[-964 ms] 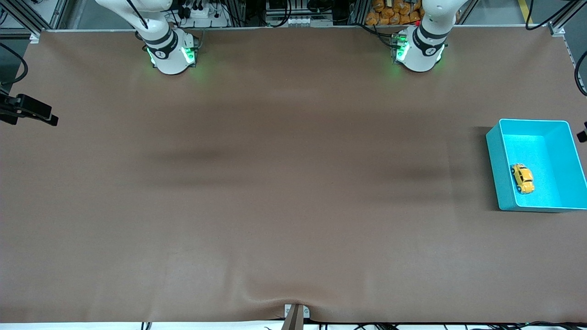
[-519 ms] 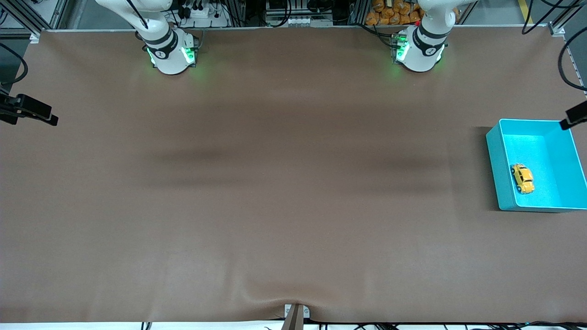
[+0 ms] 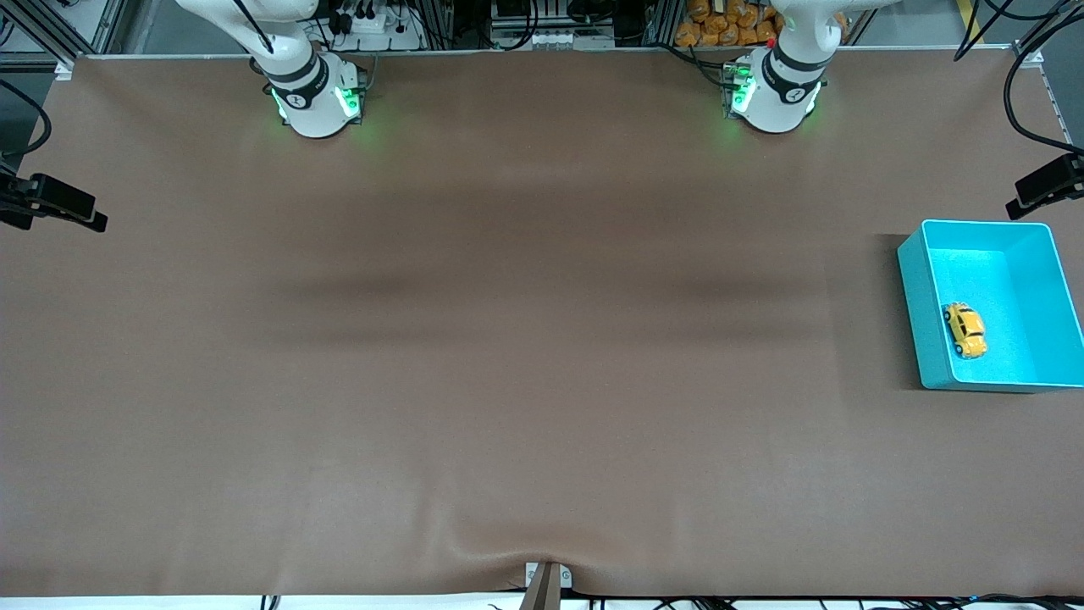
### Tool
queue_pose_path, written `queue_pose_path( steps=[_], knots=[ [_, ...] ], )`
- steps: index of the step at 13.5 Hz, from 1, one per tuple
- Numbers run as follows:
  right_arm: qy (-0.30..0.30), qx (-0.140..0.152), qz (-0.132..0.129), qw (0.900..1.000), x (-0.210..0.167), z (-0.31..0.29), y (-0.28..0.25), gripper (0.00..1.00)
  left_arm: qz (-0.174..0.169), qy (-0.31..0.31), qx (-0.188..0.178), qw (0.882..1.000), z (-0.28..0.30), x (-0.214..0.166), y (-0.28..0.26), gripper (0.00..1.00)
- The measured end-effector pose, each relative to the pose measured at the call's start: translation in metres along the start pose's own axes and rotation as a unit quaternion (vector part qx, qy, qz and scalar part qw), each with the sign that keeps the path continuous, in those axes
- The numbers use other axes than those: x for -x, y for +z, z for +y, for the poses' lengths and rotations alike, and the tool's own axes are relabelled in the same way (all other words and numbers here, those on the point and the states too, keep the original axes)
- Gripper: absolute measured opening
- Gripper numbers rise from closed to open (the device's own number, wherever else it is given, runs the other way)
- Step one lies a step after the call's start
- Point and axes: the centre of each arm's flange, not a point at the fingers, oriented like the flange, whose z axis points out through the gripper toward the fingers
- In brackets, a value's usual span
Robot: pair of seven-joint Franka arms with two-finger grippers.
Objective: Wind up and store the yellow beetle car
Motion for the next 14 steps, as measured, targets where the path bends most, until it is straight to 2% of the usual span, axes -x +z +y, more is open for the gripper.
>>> queue_pose_path(
  steps=[4, 9, 14],
  knots=[
    [-0.001, 0.000, 0.003, 1.000, 0.001, -0.001, -0.003, 1.00, -0.003, 0.008, 0.000, 1.000, 0.008, 0.000, 0.000, 1.00],
    [-0.002, 0.000, 0.003, 1.000, 0.005, -0.003, -0.012, 1.00, -0.005, 0.055, -0.001, 0.998, 0.063, 0.003, -0.002, 1.00],
    [-0.002, 0.001, 0.002, 1.000, 0.005, -0.003, -0.012, 1.00, -0.013, 0.053, -0.002, 0.999, 0.076, 0.006, -0.001, 1.00]
  ],
)
